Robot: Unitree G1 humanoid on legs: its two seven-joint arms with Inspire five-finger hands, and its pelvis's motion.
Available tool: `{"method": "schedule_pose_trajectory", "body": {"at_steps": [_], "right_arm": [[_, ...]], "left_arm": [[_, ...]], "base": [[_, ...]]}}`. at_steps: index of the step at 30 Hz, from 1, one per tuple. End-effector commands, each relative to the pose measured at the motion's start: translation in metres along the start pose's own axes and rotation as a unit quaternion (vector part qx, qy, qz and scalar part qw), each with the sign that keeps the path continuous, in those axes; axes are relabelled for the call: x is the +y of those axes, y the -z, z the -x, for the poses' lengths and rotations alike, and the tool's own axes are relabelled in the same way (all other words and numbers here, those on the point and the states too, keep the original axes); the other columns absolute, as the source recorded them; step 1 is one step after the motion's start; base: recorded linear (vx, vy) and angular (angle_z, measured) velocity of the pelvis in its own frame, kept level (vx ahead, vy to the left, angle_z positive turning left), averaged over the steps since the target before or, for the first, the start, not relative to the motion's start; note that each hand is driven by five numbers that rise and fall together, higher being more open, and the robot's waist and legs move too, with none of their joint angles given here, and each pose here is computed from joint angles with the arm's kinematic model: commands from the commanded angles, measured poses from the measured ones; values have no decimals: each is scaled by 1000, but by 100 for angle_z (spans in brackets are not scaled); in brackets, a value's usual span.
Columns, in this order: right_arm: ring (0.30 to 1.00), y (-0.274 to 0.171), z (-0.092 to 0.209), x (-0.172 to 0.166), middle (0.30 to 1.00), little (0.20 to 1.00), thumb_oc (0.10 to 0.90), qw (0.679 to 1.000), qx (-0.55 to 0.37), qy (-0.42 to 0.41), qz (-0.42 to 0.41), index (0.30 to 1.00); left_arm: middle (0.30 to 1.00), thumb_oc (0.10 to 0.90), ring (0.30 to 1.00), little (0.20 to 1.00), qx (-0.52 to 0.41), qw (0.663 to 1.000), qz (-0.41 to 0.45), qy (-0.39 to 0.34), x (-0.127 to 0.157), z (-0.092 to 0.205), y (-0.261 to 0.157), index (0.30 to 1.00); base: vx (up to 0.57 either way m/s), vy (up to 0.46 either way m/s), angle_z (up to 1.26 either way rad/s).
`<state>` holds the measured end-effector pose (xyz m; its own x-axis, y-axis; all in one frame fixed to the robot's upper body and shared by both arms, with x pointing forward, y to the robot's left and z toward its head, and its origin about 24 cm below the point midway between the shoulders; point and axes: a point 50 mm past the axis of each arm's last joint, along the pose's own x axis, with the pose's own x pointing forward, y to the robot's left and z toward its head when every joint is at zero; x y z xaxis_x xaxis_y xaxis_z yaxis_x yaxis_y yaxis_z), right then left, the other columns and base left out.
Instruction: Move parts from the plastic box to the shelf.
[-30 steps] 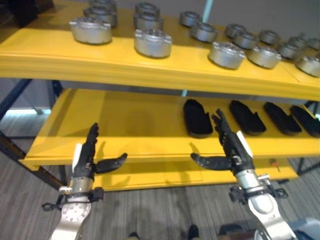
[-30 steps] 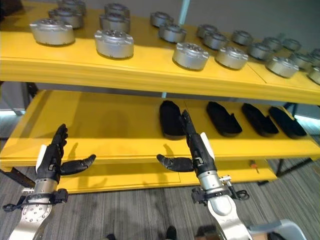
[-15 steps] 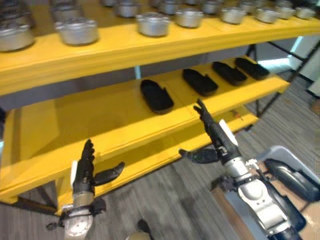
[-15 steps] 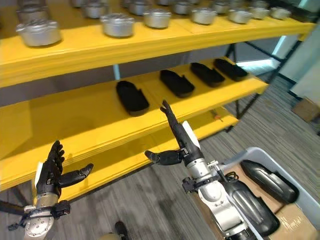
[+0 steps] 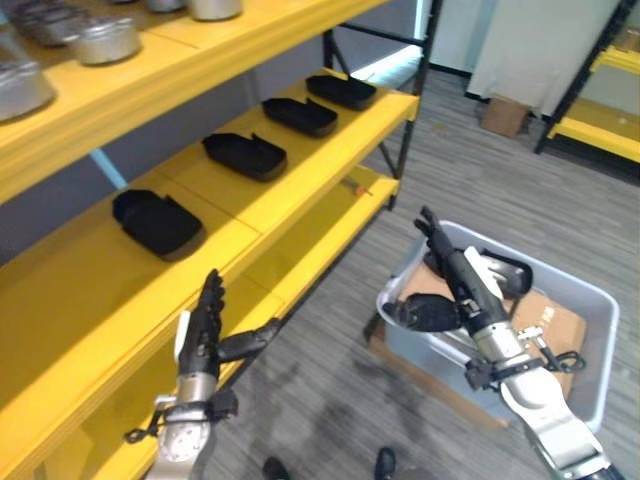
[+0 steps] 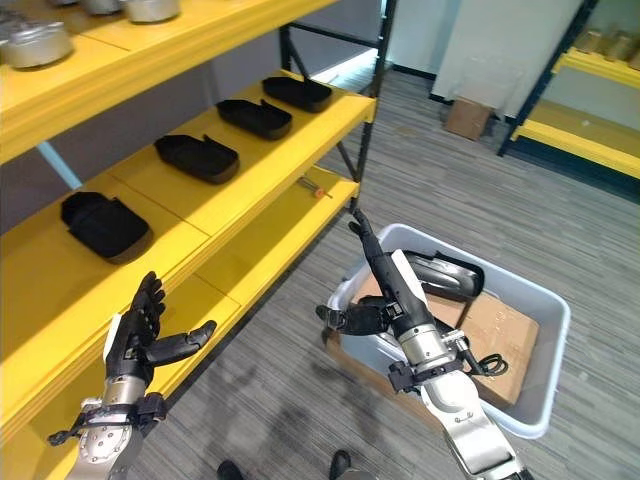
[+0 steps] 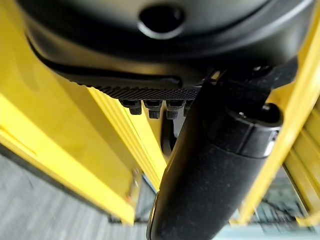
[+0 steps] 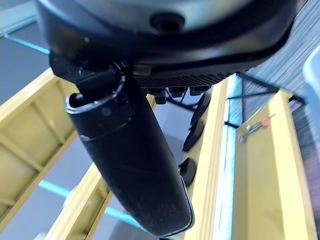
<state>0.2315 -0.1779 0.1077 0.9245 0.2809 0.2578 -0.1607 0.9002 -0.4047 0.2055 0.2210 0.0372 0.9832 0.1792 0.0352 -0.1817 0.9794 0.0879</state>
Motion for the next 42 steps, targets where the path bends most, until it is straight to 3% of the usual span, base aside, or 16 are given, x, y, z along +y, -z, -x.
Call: {"method": "schedule_pose_trajectory", "body": {"at_steps": [1, 16, 26, 42], "right_arm": [[1000, -61, -15, -19, 1000, 1000, 900, 981, -186, 57, -12, 1000], [1000, -49, -27, -12, 1000, 1000, 900, 987, -162, 18, -13, 1000], [1000, -40, -18, -8, 1000, 1000, 900, 990, -136, 14, -42, 1000], [1000, -48, -27, 10, 1000, 1000, 900, 987, -153, -14, -48, 1000]], "left_arm": [[1000, 900, 1000, 1000, -149, 989, -1, 13, 4, -19, -54, 1000], [1000, 900, 1000, 1000, -124, 992, -1, 31, -1, -14, -42, 1000], [1000, 900, 1000, 1000, -130, 991, 7, 38, -3, -15, -45, 1000], [1000, 900, 1000, 1000, -163, 986, -26, 37, 3, -25, -63, 1000]], "base": [[21, -97, -48], [73, -22, -62], [157, 142, -87], [43, 80, -22]]}}
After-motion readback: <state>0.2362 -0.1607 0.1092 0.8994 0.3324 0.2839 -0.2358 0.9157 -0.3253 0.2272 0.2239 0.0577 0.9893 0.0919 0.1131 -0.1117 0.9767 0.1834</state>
